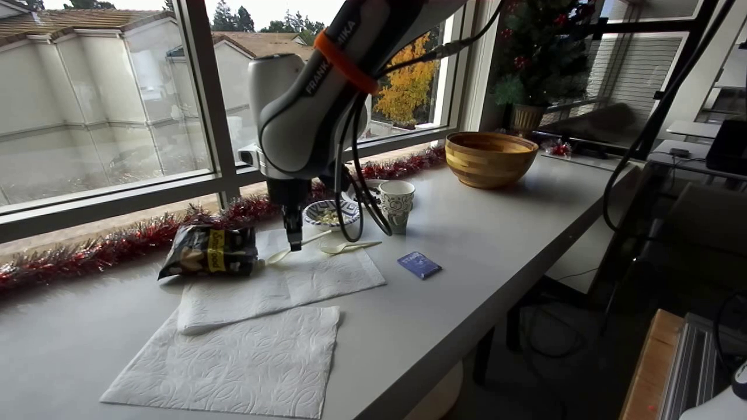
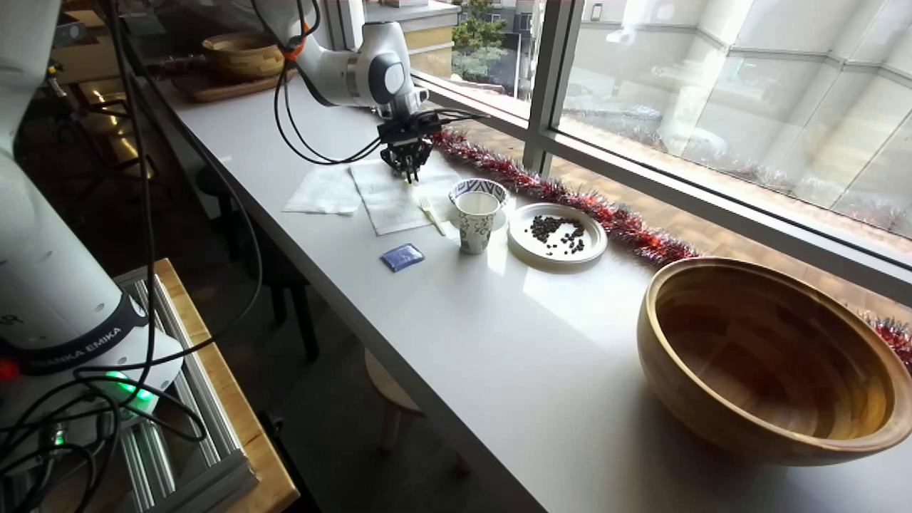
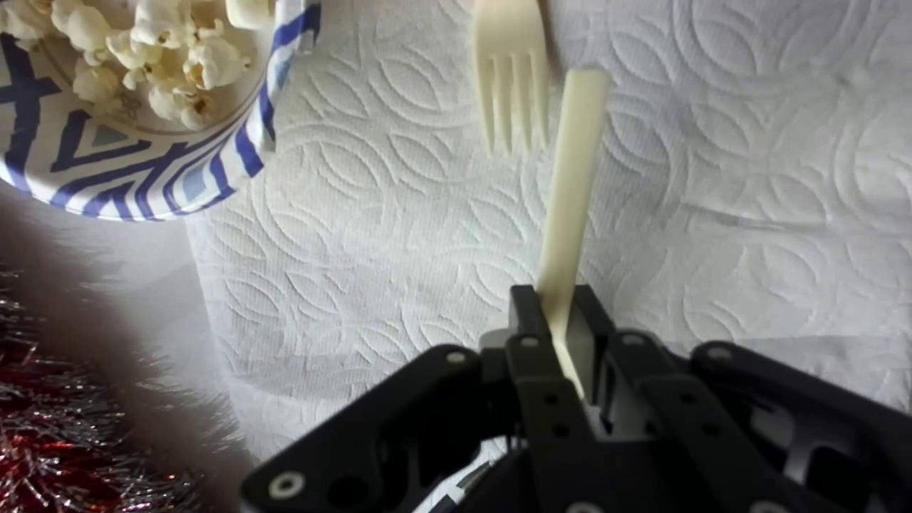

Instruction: Use the spoon to put some of the contents of the black packet into the white plate with blue markings

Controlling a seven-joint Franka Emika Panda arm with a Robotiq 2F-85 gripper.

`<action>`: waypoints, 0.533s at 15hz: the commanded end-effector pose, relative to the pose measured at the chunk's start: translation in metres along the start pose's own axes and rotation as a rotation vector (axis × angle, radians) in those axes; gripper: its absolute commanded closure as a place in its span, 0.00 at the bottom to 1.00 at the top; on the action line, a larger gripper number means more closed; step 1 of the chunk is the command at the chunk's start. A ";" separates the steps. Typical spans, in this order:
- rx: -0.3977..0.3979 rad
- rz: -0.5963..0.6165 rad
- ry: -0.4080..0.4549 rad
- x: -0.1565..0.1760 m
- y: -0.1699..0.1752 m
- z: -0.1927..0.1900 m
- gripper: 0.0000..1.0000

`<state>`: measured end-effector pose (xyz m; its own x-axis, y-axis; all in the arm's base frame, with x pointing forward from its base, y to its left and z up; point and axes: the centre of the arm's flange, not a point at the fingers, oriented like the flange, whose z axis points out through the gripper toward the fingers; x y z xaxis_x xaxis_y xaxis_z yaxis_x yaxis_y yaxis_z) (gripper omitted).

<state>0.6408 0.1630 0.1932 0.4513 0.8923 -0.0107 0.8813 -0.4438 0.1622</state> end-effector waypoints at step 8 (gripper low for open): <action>-0.014 0.021 -0.019 0.015 0.003 0.008 0.97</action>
<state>0.6425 0.1673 0.1894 0.4621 0.8866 -0.0195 0.8774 -0.4539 0.1552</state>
